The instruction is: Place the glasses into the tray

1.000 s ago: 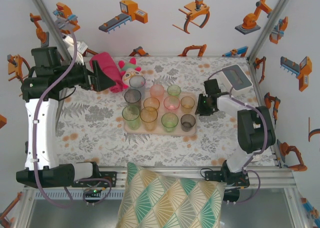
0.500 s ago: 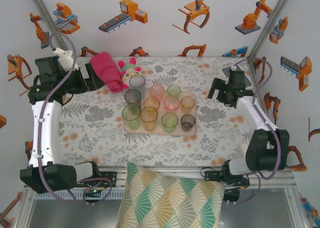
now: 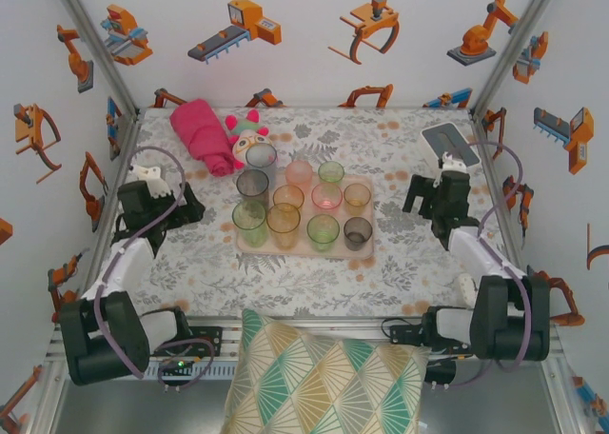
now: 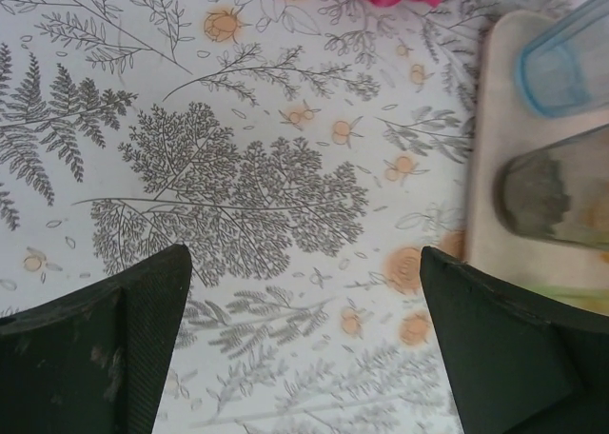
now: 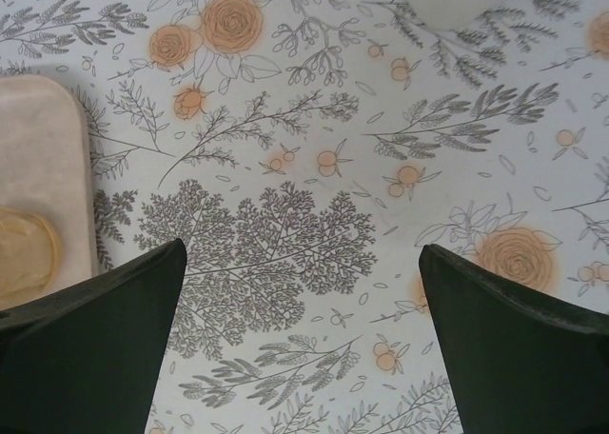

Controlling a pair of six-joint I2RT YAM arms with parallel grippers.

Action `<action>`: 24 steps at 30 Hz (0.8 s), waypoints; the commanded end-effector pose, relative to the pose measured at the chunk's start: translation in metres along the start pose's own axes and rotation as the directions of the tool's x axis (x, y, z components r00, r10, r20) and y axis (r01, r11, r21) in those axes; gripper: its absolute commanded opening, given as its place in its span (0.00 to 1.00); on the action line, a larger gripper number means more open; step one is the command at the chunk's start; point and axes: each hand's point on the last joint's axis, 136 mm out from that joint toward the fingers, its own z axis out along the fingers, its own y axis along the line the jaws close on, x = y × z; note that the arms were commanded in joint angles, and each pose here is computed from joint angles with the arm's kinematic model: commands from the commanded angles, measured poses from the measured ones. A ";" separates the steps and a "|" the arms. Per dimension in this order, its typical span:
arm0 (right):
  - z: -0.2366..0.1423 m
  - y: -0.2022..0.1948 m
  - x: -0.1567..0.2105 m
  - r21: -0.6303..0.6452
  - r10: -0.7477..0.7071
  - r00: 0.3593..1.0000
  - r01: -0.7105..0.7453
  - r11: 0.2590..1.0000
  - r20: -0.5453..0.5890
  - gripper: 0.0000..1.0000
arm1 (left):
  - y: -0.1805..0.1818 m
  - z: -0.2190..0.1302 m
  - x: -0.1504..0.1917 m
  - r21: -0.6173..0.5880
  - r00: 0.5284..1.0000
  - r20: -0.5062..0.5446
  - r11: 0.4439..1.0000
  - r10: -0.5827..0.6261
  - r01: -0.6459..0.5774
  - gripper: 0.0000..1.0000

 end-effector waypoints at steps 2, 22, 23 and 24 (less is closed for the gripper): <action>-0.018 -0.011 -0.020 0.056 -0.045 0.984 0.036 0.998 0.170 0.99 | -0.001 0.010 -0.028 0.036 0.969 0.235 0.995 0.077 -0.088 0.97; 0.013 -0.019 0.004 0.022 -0.041 0.941 0.036 0.999 0.337 0.99 | 0.012 0.032 -0.011 -0.039 0.916 0.393 0.996 0.086 -0.077 0.97; 0.017 -0.023 0.009 0.033 -0.030 0.941 0.020 0.999 0.338 1.00 | 0.013 0.032 -0.010 -0.046 0.921 0.380 0.996 0.088 -0.076 0.97; 0.023 -0.020 0.013 0.017 -0.033 0.941 0.029 0.999 0.336 1.00 | 0.016 0.033 -0.009 -0.074 0.932 0.350 0.995 0.090 -0.068 0.97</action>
